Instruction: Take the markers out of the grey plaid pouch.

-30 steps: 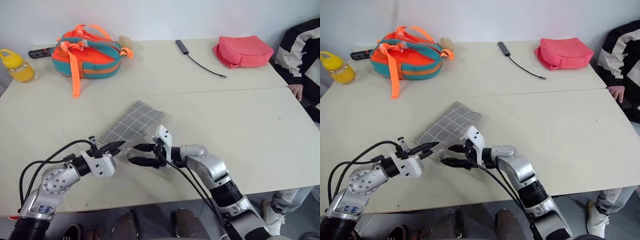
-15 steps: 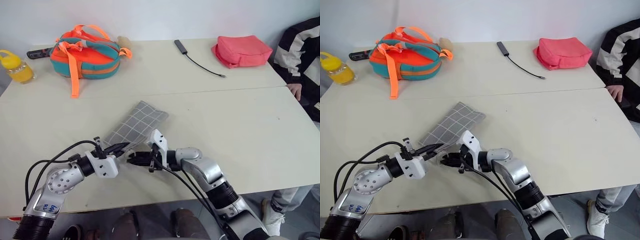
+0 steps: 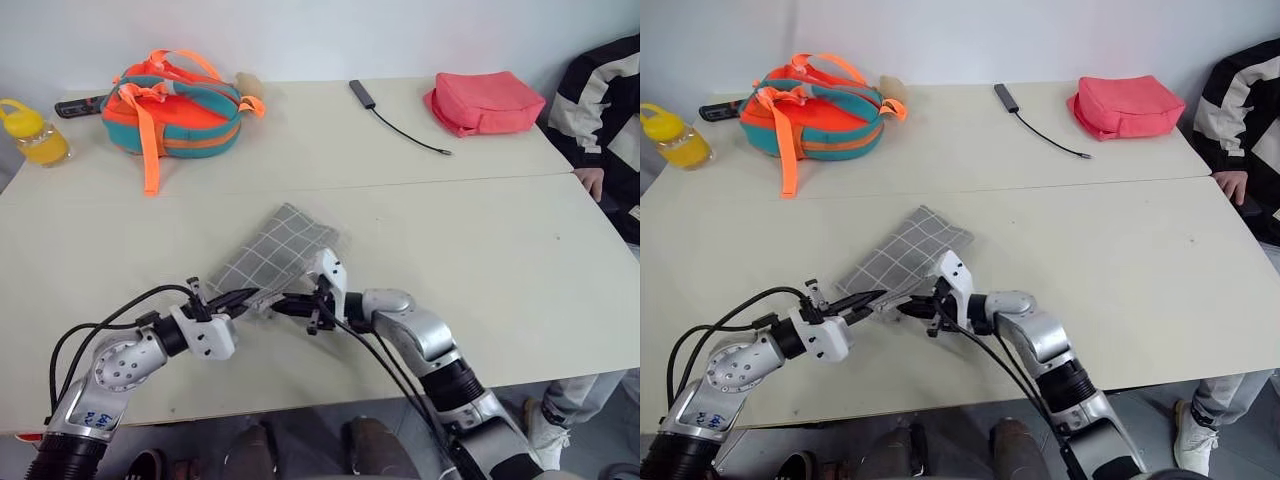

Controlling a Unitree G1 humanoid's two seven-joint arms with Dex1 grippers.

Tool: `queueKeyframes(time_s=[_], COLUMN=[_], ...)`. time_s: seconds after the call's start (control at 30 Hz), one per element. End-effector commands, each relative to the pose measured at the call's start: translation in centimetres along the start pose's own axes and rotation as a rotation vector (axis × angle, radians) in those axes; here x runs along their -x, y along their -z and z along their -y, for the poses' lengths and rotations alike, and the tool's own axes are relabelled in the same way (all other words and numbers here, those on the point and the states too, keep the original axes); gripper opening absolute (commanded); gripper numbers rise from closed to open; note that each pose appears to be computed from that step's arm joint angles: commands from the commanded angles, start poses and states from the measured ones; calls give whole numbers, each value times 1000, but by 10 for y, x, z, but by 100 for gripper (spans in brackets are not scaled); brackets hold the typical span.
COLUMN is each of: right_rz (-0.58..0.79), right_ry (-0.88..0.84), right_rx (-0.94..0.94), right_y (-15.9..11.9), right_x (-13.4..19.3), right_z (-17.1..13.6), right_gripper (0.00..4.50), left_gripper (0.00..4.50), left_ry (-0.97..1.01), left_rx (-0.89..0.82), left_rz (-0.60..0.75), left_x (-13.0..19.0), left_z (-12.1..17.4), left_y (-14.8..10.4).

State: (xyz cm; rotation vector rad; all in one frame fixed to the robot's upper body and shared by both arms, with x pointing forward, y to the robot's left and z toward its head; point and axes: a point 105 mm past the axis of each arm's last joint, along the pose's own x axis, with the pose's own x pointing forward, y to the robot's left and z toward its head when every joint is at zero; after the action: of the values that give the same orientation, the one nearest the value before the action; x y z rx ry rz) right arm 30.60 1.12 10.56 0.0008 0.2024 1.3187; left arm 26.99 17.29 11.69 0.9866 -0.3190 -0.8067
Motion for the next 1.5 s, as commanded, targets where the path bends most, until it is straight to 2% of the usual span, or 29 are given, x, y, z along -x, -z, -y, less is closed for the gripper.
queueKeyframes(time_s=[0.03,0.17,0.4,0.53,0.6,0.73,0.8,0.87,1.0,1.1,1.13,1.37,1.43,1.5], right_rz=[-6,-35,-108,-179,-200,-232,-106,-38,50,120,122,-82,-83,-71], right_ry=[98,196,390,424,392,200,121,20,-192,-228,-207,-23,0,3], right_rx=[47,93,184,231,235,199,126,86,-13,-54,-49,52,52,34], right_y=[-7,-11,-21,-19,-17,-22,-54,-78,-107,-118,-117,-63,-60,-63], right_x=[25,49,102,128,136,144,146,148,145,145,143,127,126,130], right_z=[26,52,101,110,106,71,53,32,-11,-19,-17,11,17,20], right_gripper=[5,5,5,5,5,5,5,5,5,5,5,5,5,43], left_gripper=[0,0,0,0,0,0,0,0,0,0,0,0,0,0], left_ry=[-3,33,-1,-5,-8,-61,-104,-119,-136,-157,-158,-132,-142,-151], left_rx=[8,87,181,201,203,250,275,284,322,345,348,395,410,417], left_rz=[47,112,202,202,196,182,172,177,204,213,208,175,181,191], left_x=[9,15,27,31,32,29,25,20,7,2,1,-2,-1,0], left_z=[-4,-1,-24,-29,-30,-35,-38,-39,-36,-36,-34,-15,-15,-16], left_y=[-8,-20,-38,-36,-34,-25,-19,-16,-16,-15,-13,-6,-7,-9])
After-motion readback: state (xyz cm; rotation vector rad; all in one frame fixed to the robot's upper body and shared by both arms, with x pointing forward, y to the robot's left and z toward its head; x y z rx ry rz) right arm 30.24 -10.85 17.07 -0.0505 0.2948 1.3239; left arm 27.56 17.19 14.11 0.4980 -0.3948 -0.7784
